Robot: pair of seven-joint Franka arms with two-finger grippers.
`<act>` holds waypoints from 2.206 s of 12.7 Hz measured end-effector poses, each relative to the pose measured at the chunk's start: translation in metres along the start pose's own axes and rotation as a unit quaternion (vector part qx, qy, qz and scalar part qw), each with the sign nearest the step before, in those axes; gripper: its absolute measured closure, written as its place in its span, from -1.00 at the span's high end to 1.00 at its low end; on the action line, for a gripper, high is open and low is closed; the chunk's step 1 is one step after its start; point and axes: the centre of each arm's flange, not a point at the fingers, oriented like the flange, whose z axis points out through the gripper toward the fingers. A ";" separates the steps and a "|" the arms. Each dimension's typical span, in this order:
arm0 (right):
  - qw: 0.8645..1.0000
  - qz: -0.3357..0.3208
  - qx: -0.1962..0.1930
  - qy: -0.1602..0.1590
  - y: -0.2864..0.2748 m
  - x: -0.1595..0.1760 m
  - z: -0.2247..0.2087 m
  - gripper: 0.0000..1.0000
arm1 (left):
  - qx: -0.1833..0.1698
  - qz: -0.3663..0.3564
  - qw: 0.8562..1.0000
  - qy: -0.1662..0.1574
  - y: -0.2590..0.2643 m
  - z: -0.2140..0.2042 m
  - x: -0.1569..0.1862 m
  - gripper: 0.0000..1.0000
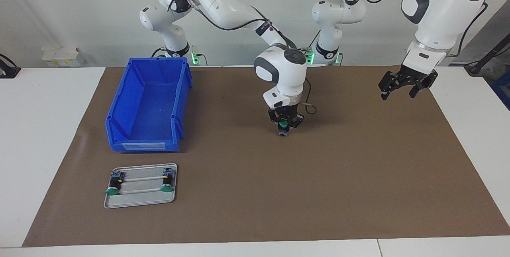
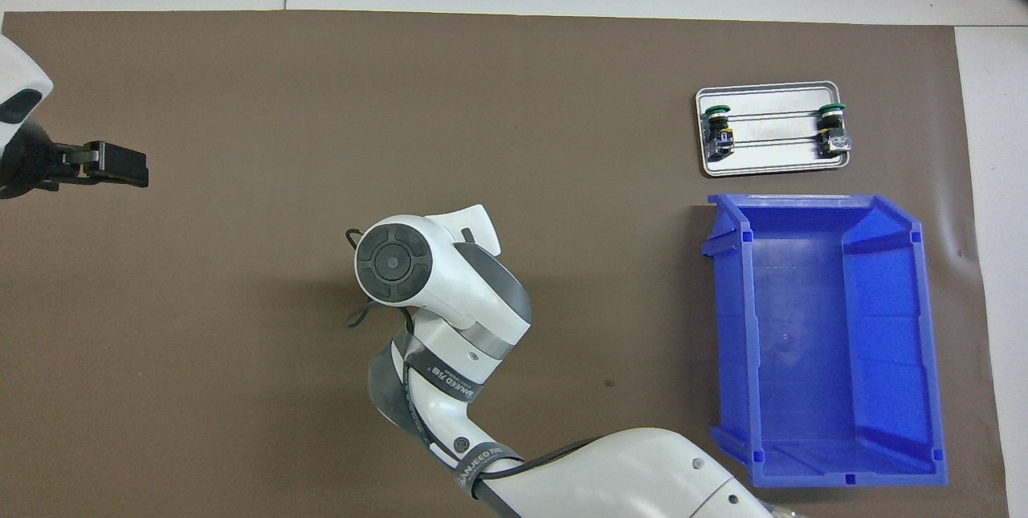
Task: Place and press button with both arms
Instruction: 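Lift the button and carry it to the blue bin, then lower the held button into the blue bin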
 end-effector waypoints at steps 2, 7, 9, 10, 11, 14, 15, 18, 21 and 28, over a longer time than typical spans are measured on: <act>0.999 -0.029 -0.015 -0.007 0.030 0.043 -0.050 -0.30 | 0.000 0.000 1.000 0.001 0.000 -0.001 0.000 1.00; 0.995 -0.093 -0.026 -0.027 0.185 0.160 -0.193 -0.30 | -0.002 -0.004 1.000 0.001 -0.002 -0.001 0.000 1.00; 0.990 -0.135 -0.021 -0.038 0.286 0.200 -0.213 -0.30 | -0.016 -0.016 1.000 0.001 -0.008 0.000 0.000 1.00; 0.988 -0.144 -0.019 -0.044 0.335 0.211 -0.215 -0.30 | -0.020 -0.021 1.000 0.001 -0.012 0.000 0.000 1.00; 0.987 -0.154 -0.020 -0.052 0.381 0.220 -0.215 -0.30 | -0.022 -0.024 0.999 0.001 -0.014 0.000 0.000 1.00; 0.982 -0.179 0.013 -0.061 0.465 0.224 -0.185 -0.30 | -0.024 -0.024 0.999 0.000 -0.013 0.001 0.000 1.00; 0.981 -0.186 0.019 -0.054 0.481 0.219 -0.163 -0.30 | -0.024 -0.023 0.999 -0.001 -0.012 0.001 0.000 1.00; 0.981 -0.189 0.019 -0.044 0.494 0.192 -0.089 -0.30 | -0.024 -0.022 0.999 -0.001 -0.010 0.002 0.000 1.00; 0.982 -0.188 0.018 -0.031 0.498 0.178 -0.044 -0.30 | -0.023 -0.019 1.000 -0.002 -0.007 0.002 0.000 1.00; 0.984 -0.174 0.016 -0.029 0.501 0.160 0.015 -0.30 | -0.015 -0.010 1.000 -0.002 0.000 0.003 -0.001 1.00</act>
